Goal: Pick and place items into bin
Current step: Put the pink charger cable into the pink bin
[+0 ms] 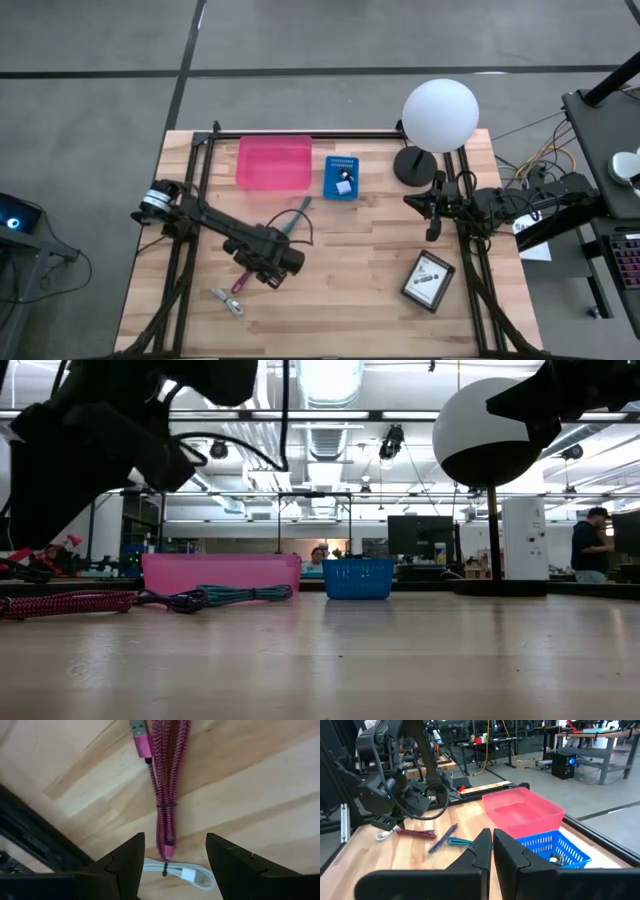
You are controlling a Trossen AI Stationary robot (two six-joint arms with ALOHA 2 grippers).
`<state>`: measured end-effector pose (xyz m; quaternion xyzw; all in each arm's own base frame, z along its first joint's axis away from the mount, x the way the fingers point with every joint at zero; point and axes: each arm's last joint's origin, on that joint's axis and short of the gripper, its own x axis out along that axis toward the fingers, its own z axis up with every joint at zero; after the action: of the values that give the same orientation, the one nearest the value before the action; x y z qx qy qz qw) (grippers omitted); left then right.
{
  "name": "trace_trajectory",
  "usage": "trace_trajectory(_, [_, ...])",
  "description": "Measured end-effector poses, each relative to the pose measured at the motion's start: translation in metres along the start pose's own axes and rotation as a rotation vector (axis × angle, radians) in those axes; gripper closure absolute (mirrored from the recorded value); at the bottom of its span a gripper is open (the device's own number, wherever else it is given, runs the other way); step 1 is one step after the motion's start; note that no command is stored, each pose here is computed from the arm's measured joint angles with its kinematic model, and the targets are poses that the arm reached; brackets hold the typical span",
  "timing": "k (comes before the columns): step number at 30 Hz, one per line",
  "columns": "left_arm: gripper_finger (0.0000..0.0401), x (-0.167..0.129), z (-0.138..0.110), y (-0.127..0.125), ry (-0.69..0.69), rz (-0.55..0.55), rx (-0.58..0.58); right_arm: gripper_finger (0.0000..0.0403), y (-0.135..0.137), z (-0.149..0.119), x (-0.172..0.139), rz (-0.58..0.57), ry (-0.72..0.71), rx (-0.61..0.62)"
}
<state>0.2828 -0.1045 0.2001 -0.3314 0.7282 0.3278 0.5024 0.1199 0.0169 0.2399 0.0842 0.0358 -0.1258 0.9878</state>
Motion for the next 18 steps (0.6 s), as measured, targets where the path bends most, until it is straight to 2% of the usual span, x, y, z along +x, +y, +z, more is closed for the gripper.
trace_trajectory(8, [0.0206, 0.026, 0.006, -0.006, -0.015, -0.098, 0.014, 0.0394, 0.0, 0.0, 0.0, 0.0, 0.0, 0.0])
trace_trajectory(18, [0.0206, 0.043, 0.008, 0.003, 0.004, -0.055, -0.021, 0.0394, 0.0, 0.0, 0.0, 0.001, 0.0, 0.0])
